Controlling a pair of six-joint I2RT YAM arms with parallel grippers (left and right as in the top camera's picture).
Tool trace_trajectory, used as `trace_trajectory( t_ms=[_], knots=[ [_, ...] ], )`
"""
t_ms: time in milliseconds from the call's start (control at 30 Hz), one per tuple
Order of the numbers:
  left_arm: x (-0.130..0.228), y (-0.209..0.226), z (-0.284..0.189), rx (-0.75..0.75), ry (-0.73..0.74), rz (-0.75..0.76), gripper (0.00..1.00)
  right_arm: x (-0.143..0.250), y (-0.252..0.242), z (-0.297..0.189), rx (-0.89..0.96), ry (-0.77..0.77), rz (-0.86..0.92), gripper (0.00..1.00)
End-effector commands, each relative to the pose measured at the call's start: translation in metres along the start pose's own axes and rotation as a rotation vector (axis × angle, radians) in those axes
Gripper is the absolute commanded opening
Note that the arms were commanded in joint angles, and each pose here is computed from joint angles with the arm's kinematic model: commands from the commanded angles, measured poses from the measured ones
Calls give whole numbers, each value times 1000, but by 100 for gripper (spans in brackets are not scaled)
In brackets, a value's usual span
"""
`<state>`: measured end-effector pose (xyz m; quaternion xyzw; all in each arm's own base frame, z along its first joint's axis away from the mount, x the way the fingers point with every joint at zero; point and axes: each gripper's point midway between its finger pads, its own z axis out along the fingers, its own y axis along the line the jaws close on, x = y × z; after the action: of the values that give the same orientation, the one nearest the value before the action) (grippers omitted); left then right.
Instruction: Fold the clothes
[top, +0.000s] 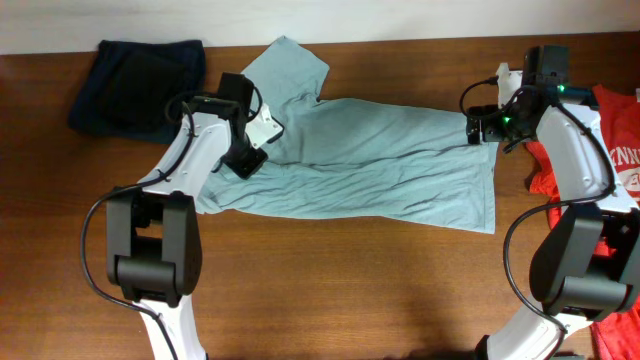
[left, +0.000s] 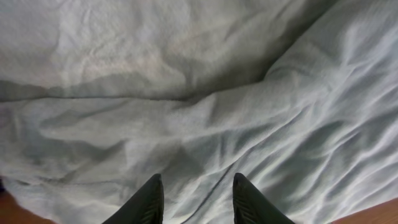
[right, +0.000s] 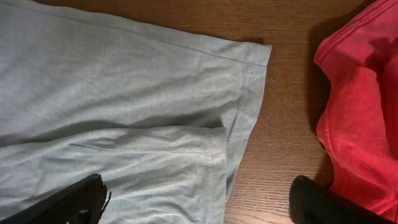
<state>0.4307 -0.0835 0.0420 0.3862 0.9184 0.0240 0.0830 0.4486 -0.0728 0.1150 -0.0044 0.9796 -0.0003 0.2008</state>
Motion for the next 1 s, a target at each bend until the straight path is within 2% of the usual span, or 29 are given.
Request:
trace_trajectory(
  t_ms=[0,367,967],
  knots=[
    [6,5,-7,-29,11,85,36,-3,-3,-5,12,-12,7,99],
    [18,-2,8,-18,37,108,37,-3,-3,-5,12,-12,7,99],
    [9,5,11,-50,-3,130,36,-3,-3,-5,12,-12,7,99]
  ],
)
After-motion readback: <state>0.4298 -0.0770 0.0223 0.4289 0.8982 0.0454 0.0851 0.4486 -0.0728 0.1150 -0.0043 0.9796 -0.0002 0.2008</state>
